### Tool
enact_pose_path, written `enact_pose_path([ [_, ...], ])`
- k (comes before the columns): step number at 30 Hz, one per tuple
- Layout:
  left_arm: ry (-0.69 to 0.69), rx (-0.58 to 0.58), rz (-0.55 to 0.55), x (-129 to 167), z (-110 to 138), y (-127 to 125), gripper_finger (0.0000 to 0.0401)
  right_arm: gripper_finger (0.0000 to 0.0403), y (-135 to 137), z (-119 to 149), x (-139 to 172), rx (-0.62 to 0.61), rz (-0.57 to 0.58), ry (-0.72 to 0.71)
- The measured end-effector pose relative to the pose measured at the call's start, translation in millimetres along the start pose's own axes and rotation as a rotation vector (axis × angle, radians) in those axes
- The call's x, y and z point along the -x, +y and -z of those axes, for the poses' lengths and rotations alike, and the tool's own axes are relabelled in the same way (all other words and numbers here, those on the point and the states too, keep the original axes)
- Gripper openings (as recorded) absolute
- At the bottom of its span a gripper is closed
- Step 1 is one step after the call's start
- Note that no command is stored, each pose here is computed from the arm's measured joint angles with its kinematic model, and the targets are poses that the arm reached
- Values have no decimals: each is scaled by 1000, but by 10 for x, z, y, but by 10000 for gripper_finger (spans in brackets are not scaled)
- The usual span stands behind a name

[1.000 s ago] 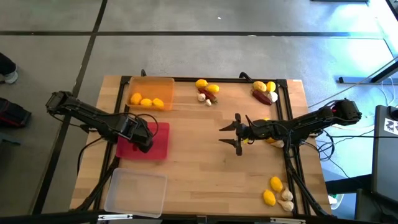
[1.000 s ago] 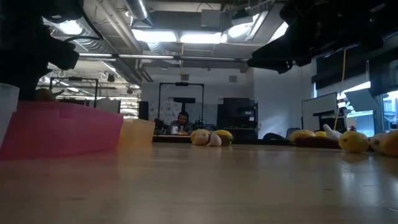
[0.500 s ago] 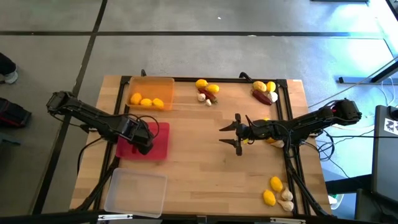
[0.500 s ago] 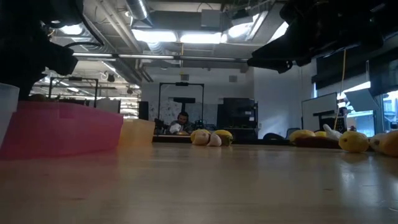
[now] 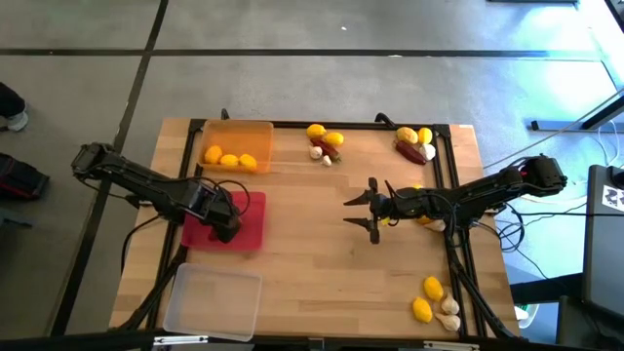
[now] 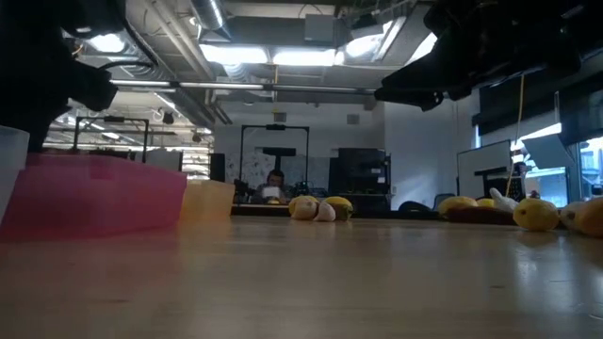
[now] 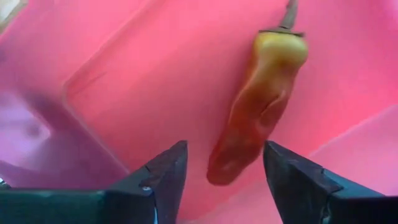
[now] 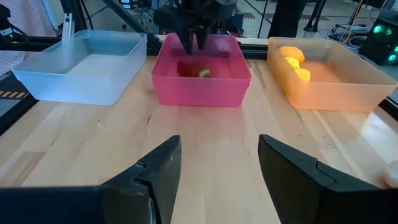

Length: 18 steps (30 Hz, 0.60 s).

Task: Sort produce into baskets
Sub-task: Put the bottom chilli pepper into the pink bin, then put the left chilli pepper into the pink bin

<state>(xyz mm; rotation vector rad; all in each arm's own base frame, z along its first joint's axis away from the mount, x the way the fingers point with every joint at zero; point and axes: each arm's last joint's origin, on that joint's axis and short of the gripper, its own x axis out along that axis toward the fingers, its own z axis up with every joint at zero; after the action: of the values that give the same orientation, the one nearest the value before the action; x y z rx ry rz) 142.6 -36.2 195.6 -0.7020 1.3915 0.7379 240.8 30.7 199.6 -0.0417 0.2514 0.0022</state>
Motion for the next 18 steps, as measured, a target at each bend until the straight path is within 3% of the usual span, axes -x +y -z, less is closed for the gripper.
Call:
enact_pose_path([
  [7,-101,-72,128,272,-44,-42,205,209,-23,-5,1,3,83,-3],
  [14,-366,-144,235,430,-153,-105,205,209,-109,-2,3,-1,241,1],
  [18,-544,-266,301,512,-238,-226,205,209,-308,7,-6,-23,314,9],
])
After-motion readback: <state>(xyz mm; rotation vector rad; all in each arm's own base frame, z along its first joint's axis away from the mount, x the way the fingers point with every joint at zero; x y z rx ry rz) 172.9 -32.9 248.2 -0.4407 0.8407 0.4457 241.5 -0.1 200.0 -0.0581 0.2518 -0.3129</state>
